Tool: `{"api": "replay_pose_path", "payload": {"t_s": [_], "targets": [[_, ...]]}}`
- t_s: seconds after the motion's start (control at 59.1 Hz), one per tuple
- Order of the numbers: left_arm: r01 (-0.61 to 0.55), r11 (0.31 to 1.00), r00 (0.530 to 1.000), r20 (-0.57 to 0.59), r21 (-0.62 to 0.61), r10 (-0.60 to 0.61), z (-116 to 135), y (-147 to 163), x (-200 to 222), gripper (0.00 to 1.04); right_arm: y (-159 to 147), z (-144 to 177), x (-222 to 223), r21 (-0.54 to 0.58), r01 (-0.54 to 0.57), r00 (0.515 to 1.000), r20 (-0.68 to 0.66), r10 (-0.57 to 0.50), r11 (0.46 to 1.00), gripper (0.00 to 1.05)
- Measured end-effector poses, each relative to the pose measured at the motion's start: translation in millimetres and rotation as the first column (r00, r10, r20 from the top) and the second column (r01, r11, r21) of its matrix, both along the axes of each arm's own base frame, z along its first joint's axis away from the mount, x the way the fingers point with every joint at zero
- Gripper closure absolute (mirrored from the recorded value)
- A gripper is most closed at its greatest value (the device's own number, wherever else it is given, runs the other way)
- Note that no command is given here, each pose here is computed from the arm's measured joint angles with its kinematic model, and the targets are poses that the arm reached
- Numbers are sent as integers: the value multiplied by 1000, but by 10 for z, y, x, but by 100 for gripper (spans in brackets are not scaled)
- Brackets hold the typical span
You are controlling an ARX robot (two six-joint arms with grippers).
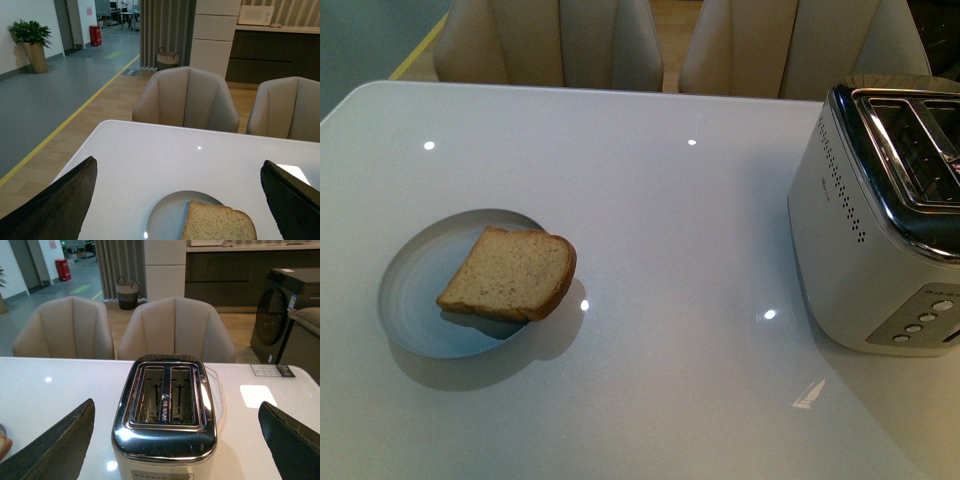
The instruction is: Left arm holds plate, right arm toasts bread
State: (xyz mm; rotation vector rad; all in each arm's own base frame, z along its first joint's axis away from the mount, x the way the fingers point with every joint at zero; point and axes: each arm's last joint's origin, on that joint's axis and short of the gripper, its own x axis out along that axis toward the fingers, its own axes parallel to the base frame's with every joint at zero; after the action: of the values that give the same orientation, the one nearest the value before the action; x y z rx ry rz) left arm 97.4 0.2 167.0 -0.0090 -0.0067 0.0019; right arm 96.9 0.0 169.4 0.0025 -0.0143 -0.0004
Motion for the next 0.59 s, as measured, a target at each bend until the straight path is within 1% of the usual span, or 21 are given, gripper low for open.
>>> {"api": "replay_pose_path", "payload": {"t_s": [0.44, 0.491, 0.525, 0.576, 0.593], "targets": [[4, 1000, 1000, -2, 0, -4, 1, -1, 0, 7, 0, 0, 0, 0, 0, 1000, 0, 0, 1000, 9], [63, 995, 988, -135, -74, -73, -2, -12, 1, 7, 0, 0, 0, 0, 1, 1000, 0, -1, 1000, 9], [77, 986, 955, -273, -148, -116, 14, -23, 19, 7, 0, 0, 0, 0, 0, 1000, 0, 0, 1000, 9], [59, 970, 919, -366, -236, -145, 33, -30, 76, 7, 0, 0, 0, 0, 0, 1000, 0, 0, 1000, 9], [54, 967, 915, -376, -249, -148, 39, -31, 92, 7, 0, 0, 0, 0, 0, 1000, 0, 0, 1000, 9]]}}
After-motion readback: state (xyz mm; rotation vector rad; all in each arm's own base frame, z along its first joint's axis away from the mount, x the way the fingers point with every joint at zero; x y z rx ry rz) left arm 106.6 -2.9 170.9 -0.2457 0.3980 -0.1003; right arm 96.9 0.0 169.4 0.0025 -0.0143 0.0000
